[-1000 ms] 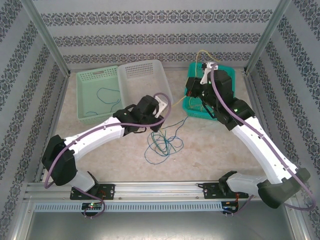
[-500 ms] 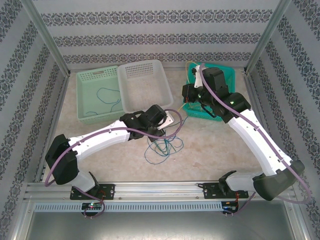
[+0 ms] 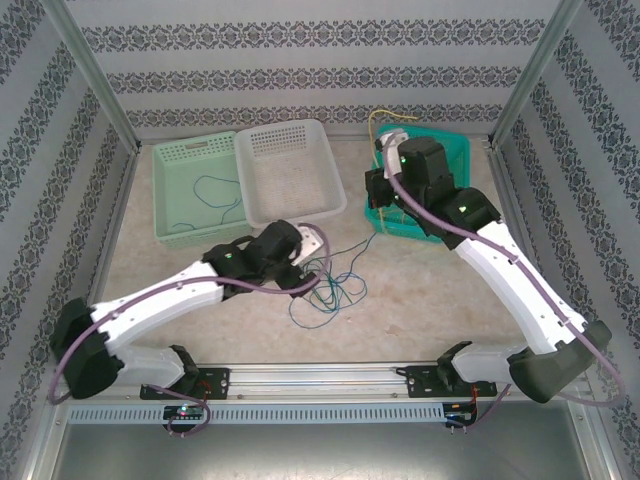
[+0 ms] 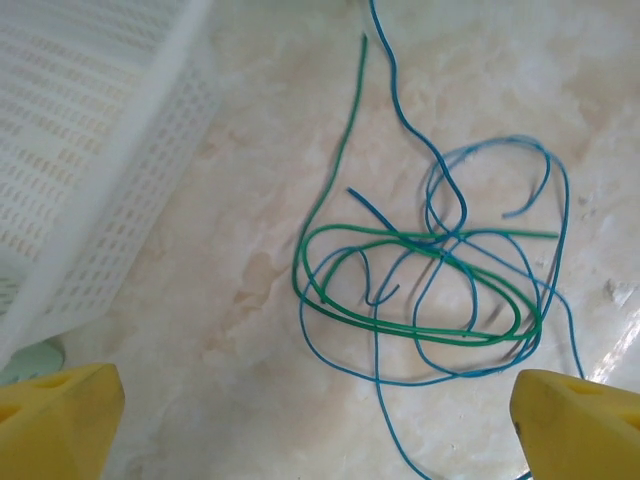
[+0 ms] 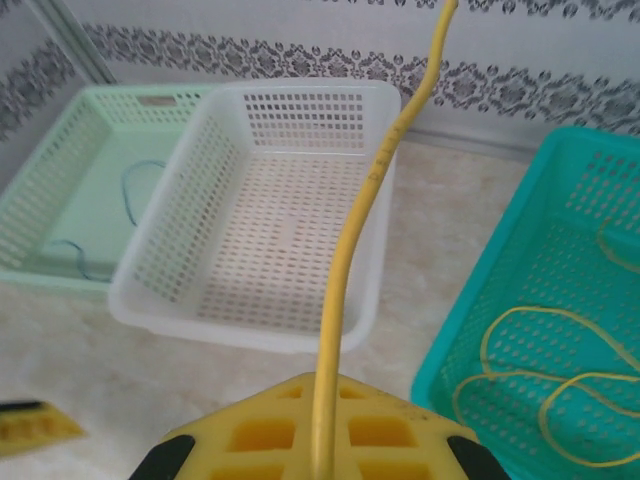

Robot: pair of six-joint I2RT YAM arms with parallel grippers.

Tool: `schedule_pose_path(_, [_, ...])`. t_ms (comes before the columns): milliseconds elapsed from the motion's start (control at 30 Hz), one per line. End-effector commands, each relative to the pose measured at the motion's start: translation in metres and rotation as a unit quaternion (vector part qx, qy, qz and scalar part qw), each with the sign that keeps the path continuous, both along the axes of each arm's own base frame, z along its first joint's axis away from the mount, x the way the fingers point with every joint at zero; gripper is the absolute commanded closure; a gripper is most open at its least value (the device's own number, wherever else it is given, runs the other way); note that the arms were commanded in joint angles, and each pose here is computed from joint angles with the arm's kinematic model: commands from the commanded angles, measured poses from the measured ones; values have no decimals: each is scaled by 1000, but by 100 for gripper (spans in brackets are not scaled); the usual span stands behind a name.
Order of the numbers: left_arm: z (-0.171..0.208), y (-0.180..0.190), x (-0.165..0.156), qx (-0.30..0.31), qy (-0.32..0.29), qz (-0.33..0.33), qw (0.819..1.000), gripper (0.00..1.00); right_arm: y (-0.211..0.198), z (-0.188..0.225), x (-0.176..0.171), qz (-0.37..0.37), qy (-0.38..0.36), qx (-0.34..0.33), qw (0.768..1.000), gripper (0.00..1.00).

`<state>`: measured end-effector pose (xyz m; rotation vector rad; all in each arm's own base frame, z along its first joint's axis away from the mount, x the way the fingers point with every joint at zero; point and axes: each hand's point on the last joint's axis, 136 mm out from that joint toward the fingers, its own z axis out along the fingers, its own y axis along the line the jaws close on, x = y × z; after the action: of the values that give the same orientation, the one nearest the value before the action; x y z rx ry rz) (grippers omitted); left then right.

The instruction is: Untangle the cables

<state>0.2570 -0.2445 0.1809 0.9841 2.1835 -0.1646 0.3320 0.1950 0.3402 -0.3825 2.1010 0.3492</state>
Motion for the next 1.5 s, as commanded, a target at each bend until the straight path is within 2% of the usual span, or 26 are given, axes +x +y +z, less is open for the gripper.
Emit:
schedule_pose_path(0, [43,14,18,-125,-41,71,989,0,-7,-18,-9,16,-44,-156,987,100])
schedule_pose_path(133, [78,50,31,-242,-62,136,959,0,9,-32,-19,43,-75,-230,969,100])
schedule_pose_path(233, [108,63,43,-317,-65,147,935,0,23,-26,-27,65,-106,-238,963,100])
schedule_pose_path(367, [145,56,62,-405,-41,123,905,0,36,-16,-40,101,-144,-229,957,100])
schedule_pose_path(500, [167,33,76,-482,14,77,872,0,40,-10,-61,150,-169,-187,956,100])
schedule_pose_path(633, [179,19,84,-525,35,48,849,0,40,-13,-85,195,-166,-139,957,100])
schedule_pose_path(733, [181,15,89,-535,38,37,843,0,42,-20,-98,225,-147,-130,954,100])
schedule_pose_path(900, [201,1,92,-558,67,-26,827,1,51,-31,-113,271,-121,-119,948,100])
schedule_pose_path(1000, [211,0,98,-556,66,-42,828,5,50,-37,-109,262,-114,-130,949,100])
schedule_pose_path(1067, [213,1,99,-531,52,-40,845,6,48,-43,-105,254,-102,-143,951,100])
schedule_pose_path(1167, [206,7,97,-472,34,-32,880,7,46,-52,-101,251,-86,-172,949,100])
schedule_pose_path(1233, [202,9,93,-447,34,-36,893,6,44,-57,-99,248,-85,-192,946,100])
schedule_pose_path(1467, [186,10,91,-404,53,-44,912,9,46,-57,-93,244,-94,-215,941,100])
